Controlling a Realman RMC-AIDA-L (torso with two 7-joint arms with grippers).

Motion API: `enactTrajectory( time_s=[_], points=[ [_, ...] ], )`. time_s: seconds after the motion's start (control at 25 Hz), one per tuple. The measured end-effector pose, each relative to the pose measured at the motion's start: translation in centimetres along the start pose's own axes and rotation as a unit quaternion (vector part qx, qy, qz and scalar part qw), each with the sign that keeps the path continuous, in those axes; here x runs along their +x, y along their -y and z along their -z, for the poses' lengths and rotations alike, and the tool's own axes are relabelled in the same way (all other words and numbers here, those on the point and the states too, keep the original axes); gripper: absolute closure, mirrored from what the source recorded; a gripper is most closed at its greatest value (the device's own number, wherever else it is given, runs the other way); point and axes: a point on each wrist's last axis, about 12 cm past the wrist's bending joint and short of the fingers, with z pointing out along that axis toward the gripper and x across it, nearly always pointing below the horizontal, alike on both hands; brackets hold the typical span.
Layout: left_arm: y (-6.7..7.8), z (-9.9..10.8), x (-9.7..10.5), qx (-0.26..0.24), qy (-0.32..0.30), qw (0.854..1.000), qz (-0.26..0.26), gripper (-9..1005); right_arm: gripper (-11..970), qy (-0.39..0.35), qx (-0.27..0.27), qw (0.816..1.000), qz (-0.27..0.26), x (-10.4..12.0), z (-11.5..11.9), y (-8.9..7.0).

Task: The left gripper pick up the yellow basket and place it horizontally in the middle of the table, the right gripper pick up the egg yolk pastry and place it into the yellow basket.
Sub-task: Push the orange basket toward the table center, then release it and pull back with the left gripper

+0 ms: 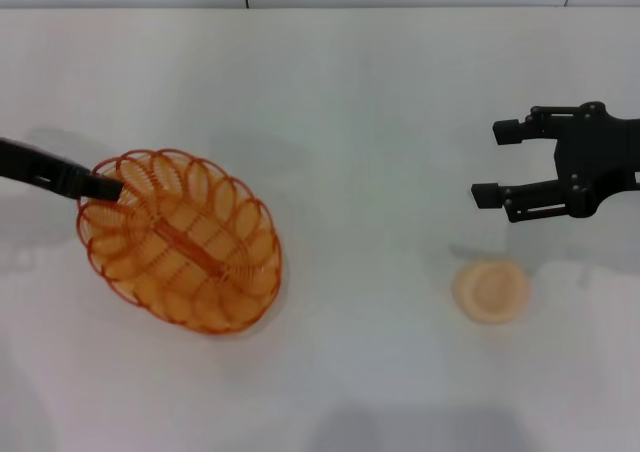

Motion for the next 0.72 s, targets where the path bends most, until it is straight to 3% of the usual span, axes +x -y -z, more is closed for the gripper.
enactTrajectory(
  time_s=[0.44,0.72],
  points=[
    [1.5,-1.4,-2.3,0.012,0.015,0.997,0.069,907,127,0.003,0.010,1.000,0.000,-0.3,-0.1,0.4],
    [1.8,-2.8,-3.6,0.014,0.031,0.989,0.142,908,127,0.008,0.021,1.000,0.000,-0.6,-0.2,0.8]
  ],
)
